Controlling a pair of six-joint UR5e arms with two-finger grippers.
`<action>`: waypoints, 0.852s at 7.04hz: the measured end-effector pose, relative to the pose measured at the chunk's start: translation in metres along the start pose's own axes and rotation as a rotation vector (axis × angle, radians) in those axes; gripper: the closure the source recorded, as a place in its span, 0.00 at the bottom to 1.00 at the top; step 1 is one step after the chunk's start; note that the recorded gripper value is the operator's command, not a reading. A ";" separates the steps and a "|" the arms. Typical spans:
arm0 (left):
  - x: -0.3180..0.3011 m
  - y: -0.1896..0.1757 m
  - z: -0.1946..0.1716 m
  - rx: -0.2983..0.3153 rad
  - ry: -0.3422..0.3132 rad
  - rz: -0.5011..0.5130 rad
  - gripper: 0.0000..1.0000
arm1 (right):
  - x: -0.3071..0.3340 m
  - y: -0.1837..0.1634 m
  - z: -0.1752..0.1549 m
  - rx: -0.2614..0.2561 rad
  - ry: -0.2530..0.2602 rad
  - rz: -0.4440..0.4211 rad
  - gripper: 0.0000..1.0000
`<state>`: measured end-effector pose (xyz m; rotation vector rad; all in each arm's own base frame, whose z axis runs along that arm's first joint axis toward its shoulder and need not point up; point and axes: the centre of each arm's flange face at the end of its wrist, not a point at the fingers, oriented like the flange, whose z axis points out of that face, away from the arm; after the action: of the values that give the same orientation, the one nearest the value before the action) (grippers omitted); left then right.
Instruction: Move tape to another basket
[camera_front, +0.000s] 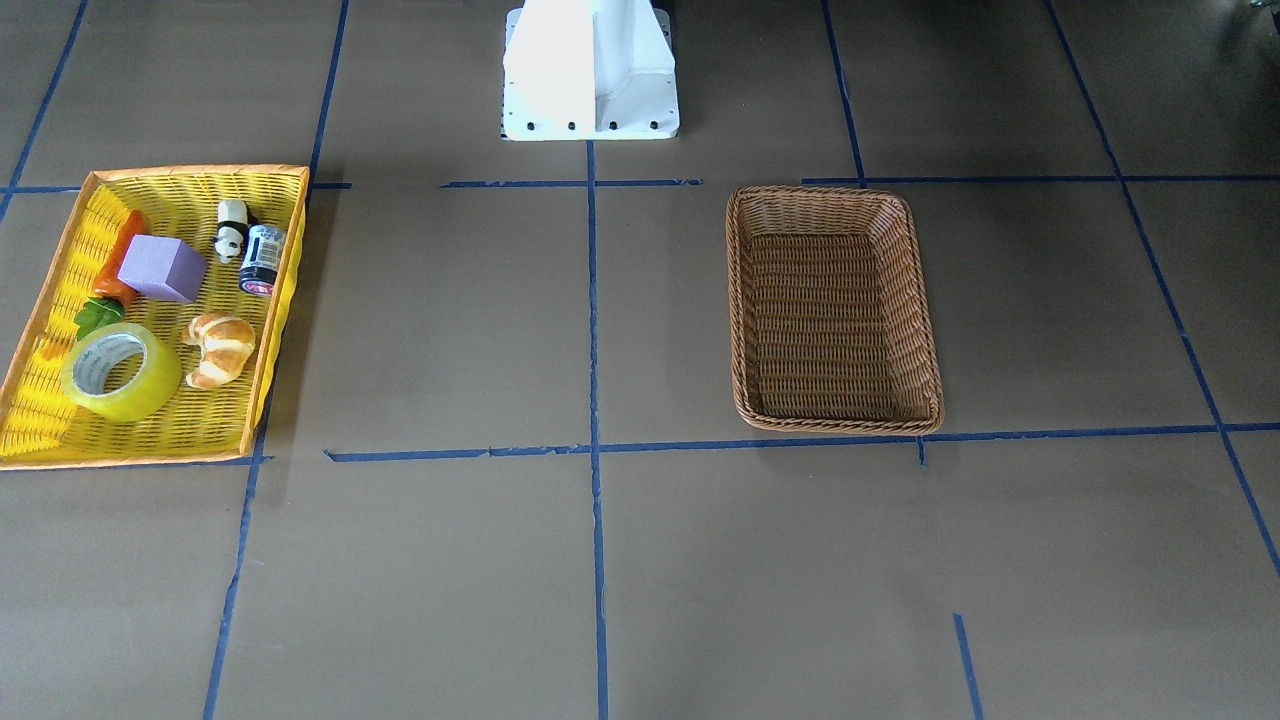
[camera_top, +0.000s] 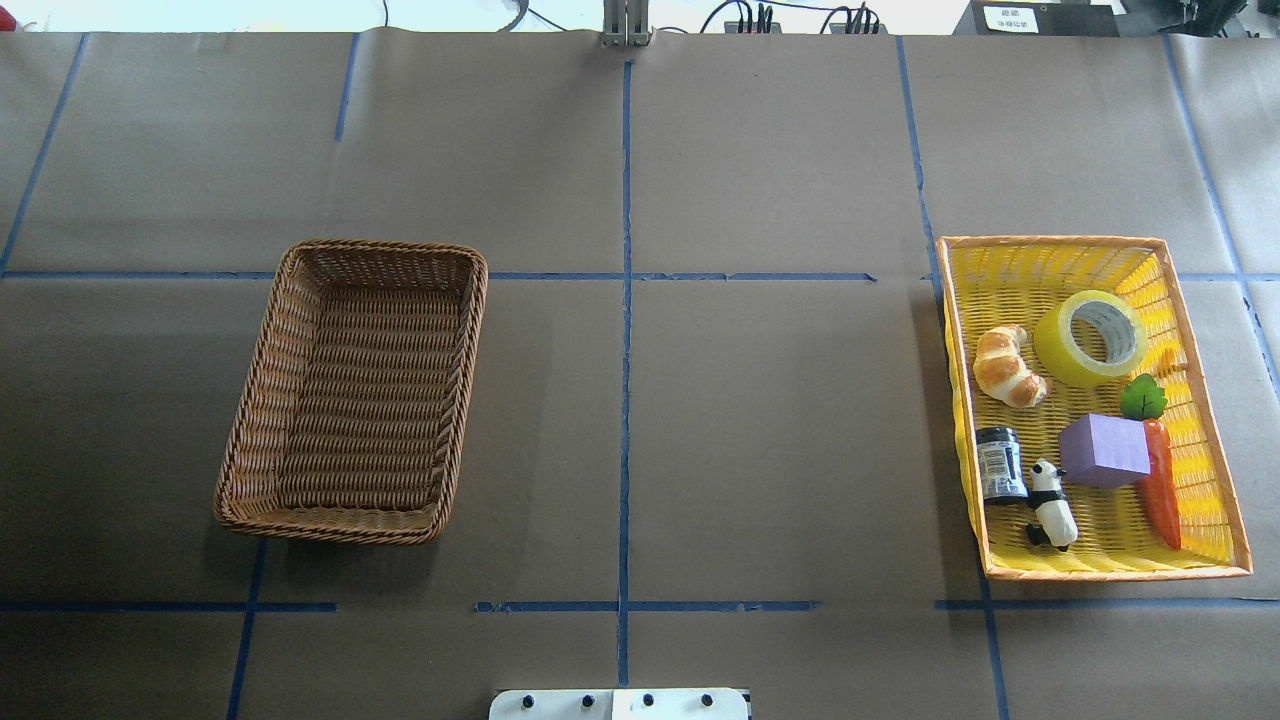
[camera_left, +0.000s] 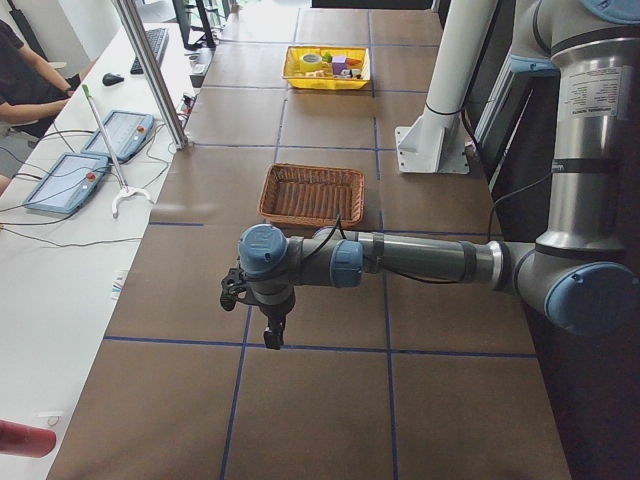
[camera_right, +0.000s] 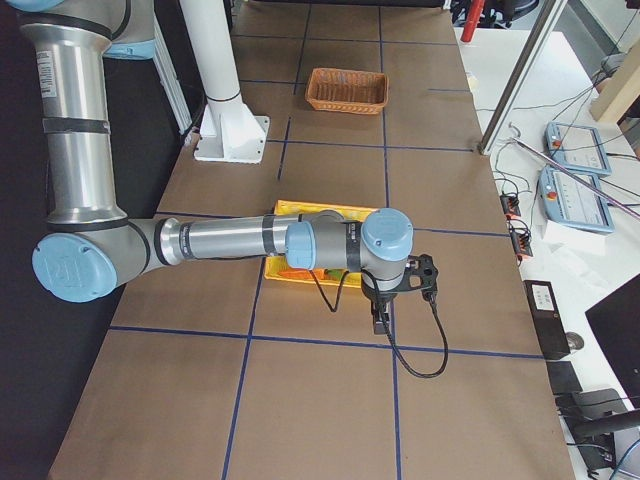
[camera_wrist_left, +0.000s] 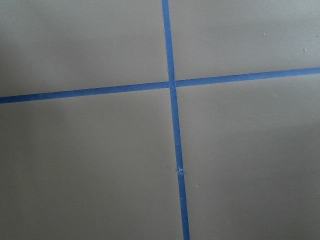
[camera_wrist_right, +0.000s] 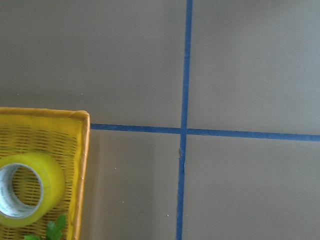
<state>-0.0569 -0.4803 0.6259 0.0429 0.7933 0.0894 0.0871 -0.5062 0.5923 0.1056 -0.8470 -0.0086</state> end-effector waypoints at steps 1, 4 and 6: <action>0.001 -0.001 -0.001 0.002 0.000 0.002 0.00 | -0.015 -0.003 -0.007 0.016 -0.036 -0.002 0.00; 0.004 -0.003 -0.004 0.010 0.000 0.011 0.00 | -0.130 -0.003 -0.002 0.010 -0.013 0.023 0.00; 0.006 -0.003 -0.005 0.013 0.000 0.014 0.00 | -0.202 0.003 0.041 -0.027 0.033 0.046 0.00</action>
<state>-0.0567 -0.4831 0.6178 0.0604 0.7941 0.0975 -0.0773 -0.4972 0.4681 0.0613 -0.8157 0.0247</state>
